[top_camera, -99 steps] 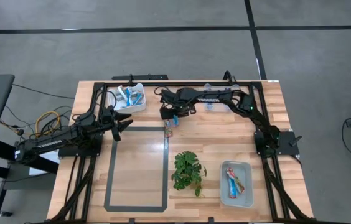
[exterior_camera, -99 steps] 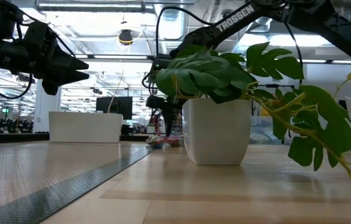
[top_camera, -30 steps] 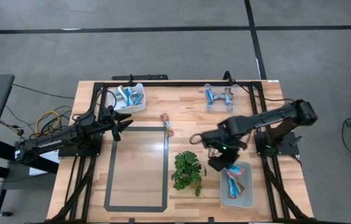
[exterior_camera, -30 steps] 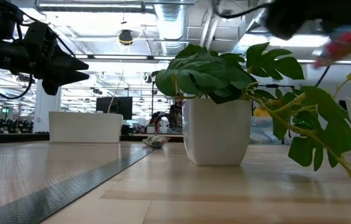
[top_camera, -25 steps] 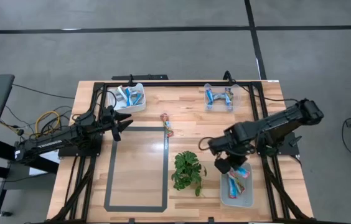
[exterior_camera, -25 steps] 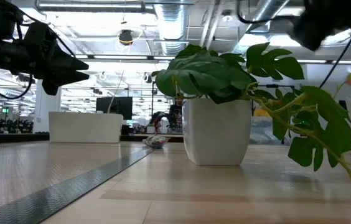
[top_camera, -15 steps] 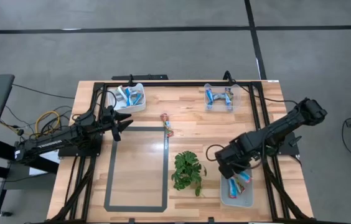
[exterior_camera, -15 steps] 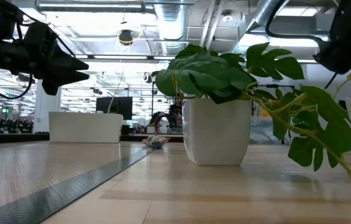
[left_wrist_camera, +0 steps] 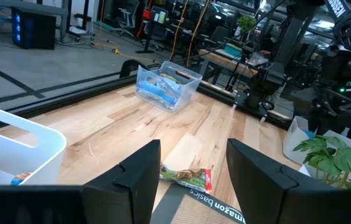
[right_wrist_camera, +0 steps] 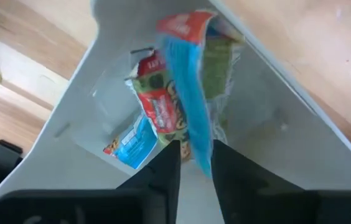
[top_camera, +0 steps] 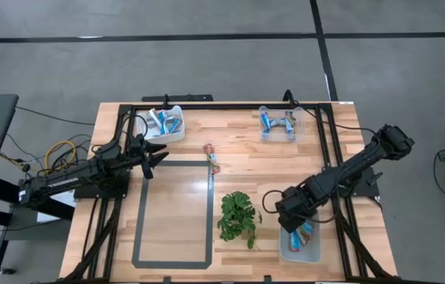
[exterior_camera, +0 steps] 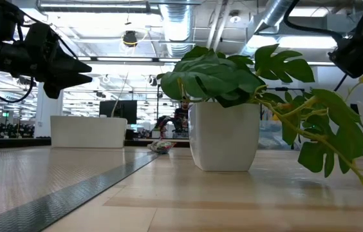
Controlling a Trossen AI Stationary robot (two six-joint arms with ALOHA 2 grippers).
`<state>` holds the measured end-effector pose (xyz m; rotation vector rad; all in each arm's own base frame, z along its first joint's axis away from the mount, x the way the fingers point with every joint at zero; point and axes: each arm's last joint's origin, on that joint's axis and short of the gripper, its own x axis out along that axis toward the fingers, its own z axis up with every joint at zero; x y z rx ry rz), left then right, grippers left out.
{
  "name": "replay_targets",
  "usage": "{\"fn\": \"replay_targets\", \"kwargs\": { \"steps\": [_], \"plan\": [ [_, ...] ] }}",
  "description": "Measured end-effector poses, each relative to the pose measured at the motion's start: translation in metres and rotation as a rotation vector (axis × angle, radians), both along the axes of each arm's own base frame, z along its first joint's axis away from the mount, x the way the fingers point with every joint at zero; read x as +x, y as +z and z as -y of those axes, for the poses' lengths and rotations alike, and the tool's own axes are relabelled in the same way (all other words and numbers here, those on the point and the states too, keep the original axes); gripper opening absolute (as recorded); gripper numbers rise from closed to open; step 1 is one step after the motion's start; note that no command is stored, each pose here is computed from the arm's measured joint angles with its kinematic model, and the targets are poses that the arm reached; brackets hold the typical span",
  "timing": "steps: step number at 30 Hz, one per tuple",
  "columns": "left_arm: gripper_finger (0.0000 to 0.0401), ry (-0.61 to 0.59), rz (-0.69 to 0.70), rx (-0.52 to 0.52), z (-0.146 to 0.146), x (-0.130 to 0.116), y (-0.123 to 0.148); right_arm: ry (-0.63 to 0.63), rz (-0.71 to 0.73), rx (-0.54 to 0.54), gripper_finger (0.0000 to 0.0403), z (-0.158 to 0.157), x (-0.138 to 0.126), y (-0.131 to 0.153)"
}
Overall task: Pick and place Granola Bars by type
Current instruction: Put the red granola bar into the gray bin
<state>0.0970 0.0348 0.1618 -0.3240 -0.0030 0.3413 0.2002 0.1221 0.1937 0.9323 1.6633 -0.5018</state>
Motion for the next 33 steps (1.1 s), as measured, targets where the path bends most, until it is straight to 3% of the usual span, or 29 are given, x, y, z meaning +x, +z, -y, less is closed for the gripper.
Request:
{"fn": "replay_targets", "kwargs": {
  "steps": [7, 14, 19, 24, 28, 33],
  "plan": [
    [0.0176, 0.0, 0.0, 0.0, 0.0, 0.0, 0.0, 0.033, 0.038, -0.041, 0.0112, 0.0, 0.001, 0.001],
    [0.0176, 0.0, 0.0, 0.0, 0.0, 0.0, 0.0, 0.167, 0.279, -0.118, 0.0125, 0.005, 0.025, 0.035],
    [0.0176, 0.0, 0.0, 0.0, 0.0, 0.0, 0.0, 0.278, 0.51, -0.202, 0.0123, 0.02, 0.053, 0.074],
    [0.0176, 0.0, 0.0, 0.0, 0.0, 0.0, 0.0, 0.309, 0.714, -0.259, 0.0123, 0.048, 0.089, 0.105],
    [0.0176, 0.0, 0.0, 0.0, 0.0, 0.0, 0.0, 0.295, 0.743, -0.319, 0.0123, 0.077, 0.12, 0.11],
    [0.0176, -0.001, 0.0, 0.0, 0.0, 0.0, 0.0, 0.189, 0.719, -0.372, 0.0123, 0.121, 0.158, 0.107]
  ]
}}
